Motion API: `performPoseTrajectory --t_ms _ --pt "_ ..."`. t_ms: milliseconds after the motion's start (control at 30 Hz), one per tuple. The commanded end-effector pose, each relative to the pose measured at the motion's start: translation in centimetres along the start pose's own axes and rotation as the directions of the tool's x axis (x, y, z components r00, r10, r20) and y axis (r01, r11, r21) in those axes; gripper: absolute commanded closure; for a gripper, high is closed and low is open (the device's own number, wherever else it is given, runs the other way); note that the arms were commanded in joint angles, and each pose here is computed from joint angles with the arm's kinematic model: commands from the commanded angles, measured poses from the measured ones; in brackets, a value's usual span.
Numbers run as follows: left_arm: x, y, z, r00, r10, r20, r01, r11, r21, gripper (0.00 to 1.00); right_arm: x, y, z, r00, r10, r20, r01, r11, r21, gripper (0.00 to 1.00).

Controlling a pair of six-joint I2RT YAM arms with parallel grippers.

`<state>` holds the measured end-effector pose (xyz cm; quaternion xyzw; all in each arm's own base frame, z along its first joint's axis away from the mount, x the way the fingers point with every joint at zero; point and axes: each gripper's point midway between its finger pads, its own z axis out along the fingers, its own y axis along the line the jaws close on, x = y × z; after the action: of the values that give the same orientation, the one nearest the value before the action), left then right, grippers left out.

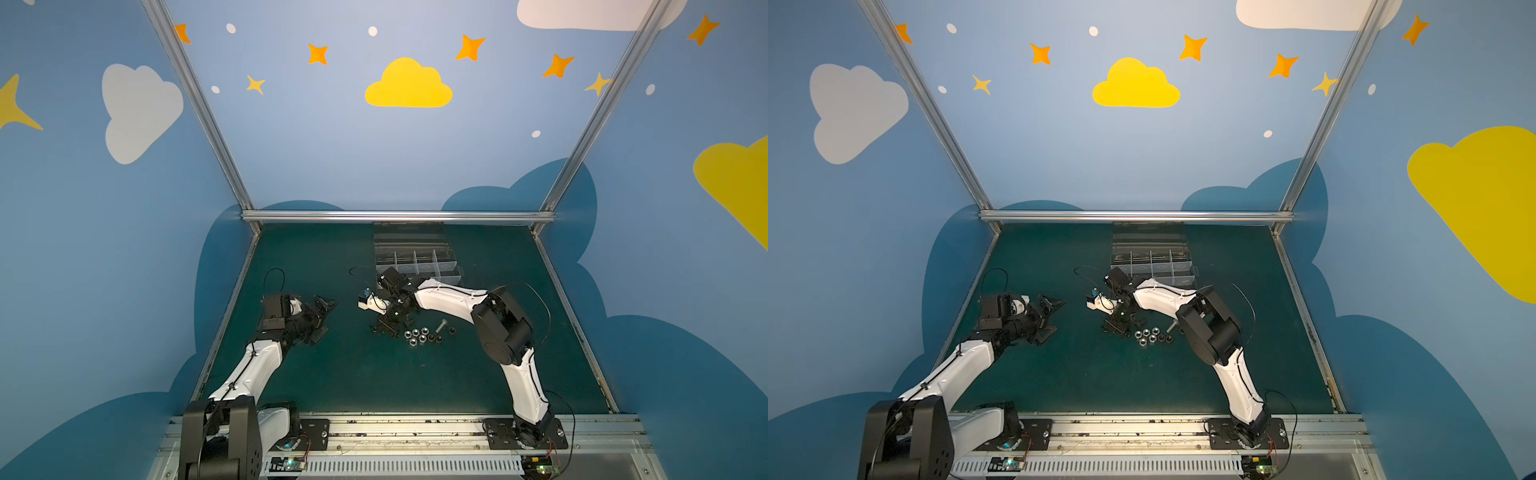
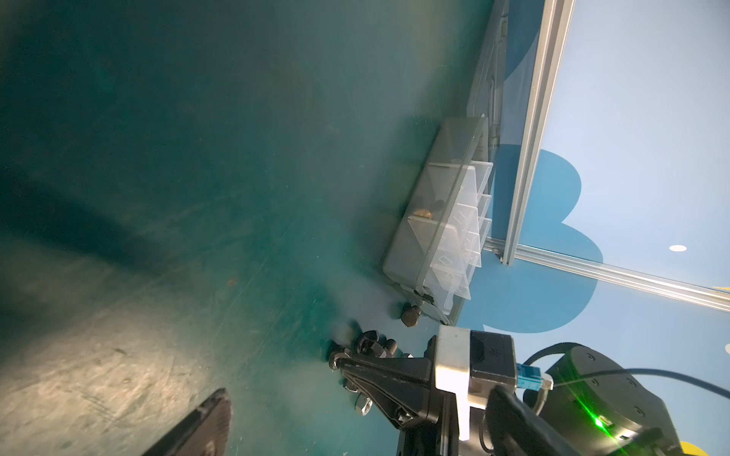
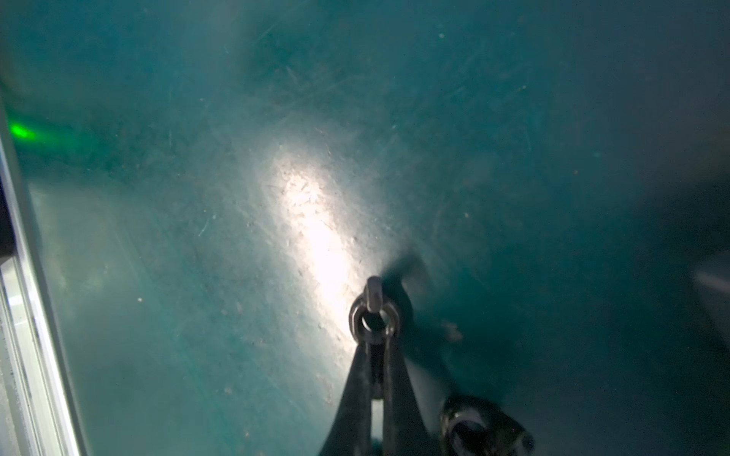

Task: Sort the screws and nuts into containers
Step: Pick up the nut from the center of the table, then place the nut into the container.

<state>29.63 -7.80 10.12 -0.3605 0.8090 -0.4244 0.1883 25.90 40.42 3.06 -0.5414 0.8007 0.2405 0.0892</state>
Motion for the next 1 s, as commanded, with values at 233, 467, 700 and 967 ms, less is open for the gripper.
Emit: performPoseTrajectory --t_ms 233,467,700,967 --pt "0.0 -0.2 -0.3 1.0 0.017 0.002 -0.017 1.0 0.004 0.0 -3.1 -2.3 -7.4 0.989 0.073 0.129 -0.079 0.996 0.042 1.0" --pt "0.1 -0.3 -0.4 1.0 0.017 0.004 -0.017 1.0 0.01 0.0 -5.3 -7.5 -12.8 0.956 0.138 0.258 -0.174 0.977 0.121 1.0" --pt "0.2 -0.3 -0.4 1.0 0.015 0.001 -0.015 1.0 0.013 0.0 -5.1 -15.2 -15.2 0.914 0.255 0.317 -0.335 0.913 0.231 1.0" --pt "0.3 -0.5 -0.3 1.0 0.012 -0.013 -0.011 1.0 0.017 0.0 -3.6 -19.2 -14.1 0.894 0.328 0.306 -0.411 0.872 0.265 1.0"
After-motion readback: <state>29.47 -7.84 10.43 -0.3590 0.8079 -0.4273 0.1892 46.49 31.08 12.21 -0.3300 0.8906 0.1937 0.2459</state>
